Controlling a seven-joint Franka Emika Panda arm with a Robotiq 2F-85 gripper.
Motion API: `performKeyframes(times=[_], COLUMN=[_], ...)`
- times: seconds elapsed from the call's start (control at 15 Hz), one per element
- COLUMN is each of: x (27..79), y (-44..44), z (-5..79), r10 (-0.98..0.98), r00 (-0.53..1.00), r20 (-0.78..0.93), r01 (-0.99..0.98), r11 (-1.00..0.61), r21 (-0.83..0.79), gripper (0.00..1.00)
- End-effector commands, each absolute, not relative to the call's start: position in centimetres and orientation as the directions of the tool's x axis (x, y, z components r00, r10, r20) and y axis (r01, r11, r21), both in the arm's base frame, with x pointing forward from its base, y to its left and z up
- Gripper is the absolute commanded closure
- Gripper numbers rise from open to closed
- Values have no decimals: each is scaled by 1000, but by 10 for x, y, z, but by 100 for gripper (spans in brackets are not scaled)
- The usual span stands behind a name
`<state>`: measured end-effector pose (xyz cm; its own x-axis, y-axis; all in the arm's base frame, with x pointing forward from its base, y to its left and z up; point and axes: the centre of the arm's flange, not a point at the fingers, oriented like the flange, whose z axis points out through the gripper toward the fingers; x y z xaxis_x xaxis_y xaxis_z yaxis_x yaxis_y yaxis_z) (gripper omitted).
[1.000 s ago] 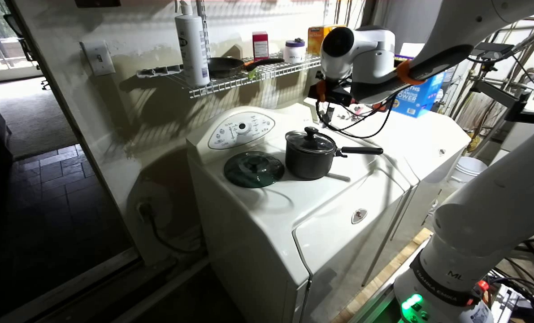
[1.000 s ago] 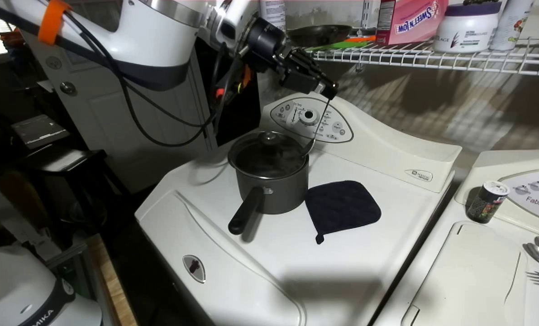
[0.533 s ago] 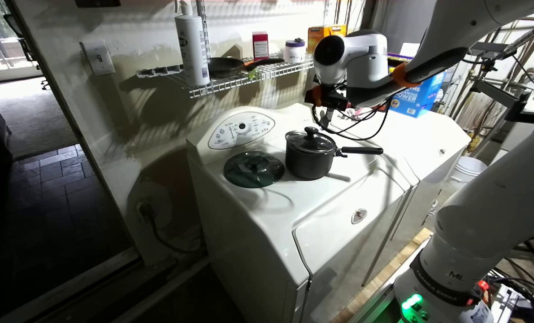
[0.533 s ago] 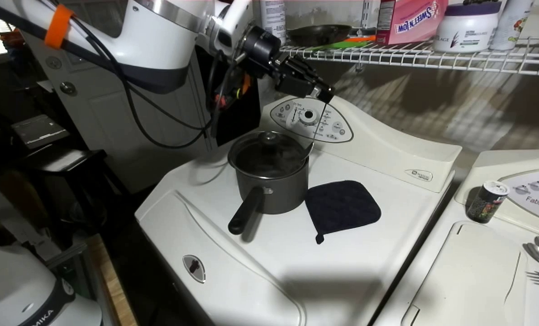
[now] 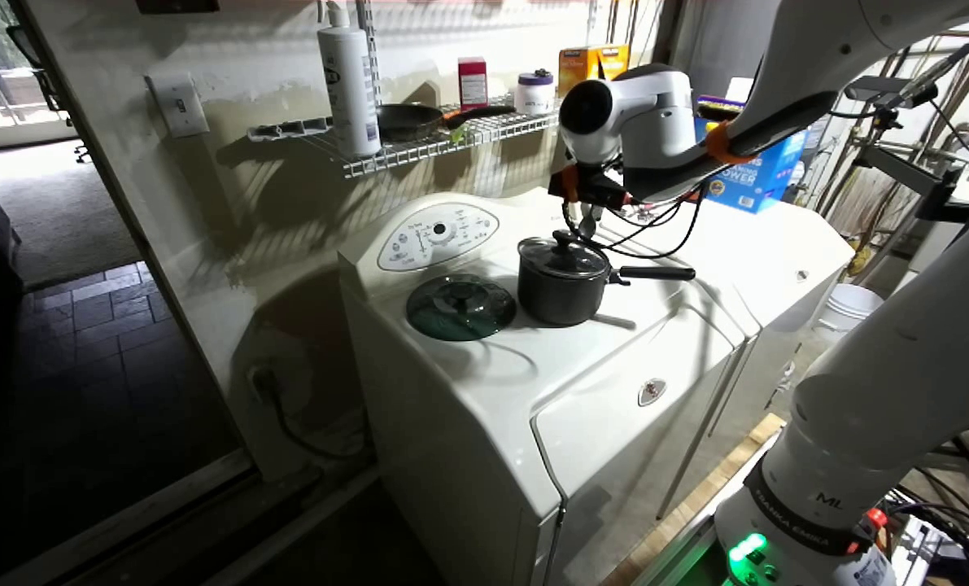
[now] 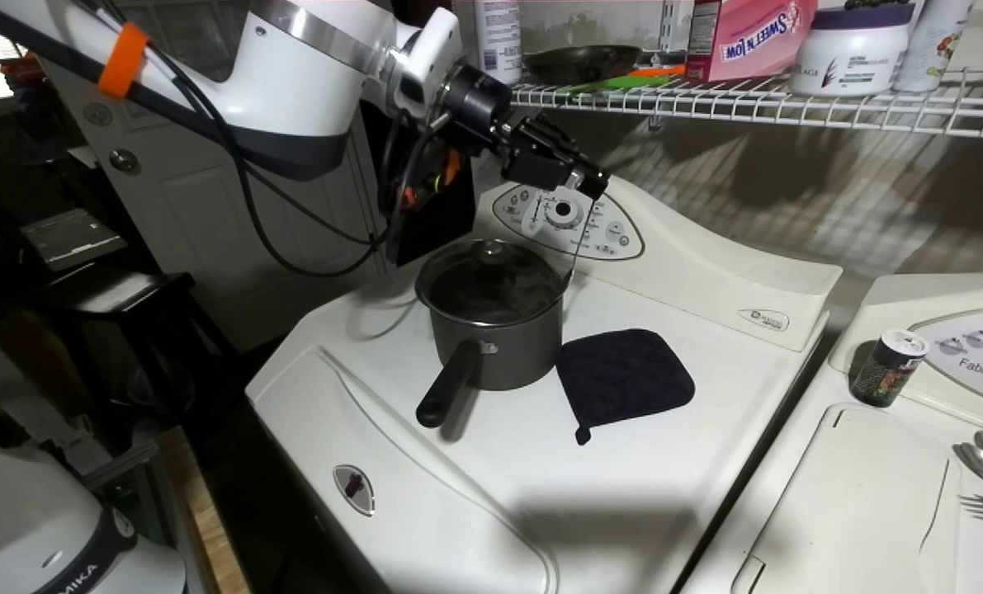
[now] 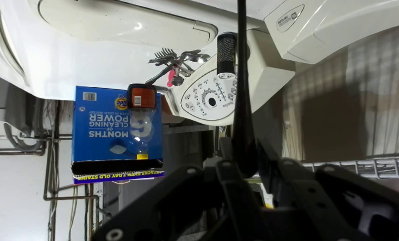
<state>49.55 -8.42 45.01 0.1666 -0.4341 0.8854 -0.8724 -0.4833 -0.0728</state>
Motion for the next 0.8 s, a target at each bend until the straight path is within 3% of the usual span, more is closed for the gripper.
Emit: performKeyframes(times=[0.0, 0.73], x=[497, 500], y=[-79, -71], z=[440, 432], r10=[-406, -381], r00=[131, 110], r20=[905, 918], r01=[-876, -885], r11=[-475, -459], r21=[-85, -84], gripper=[95, 95])
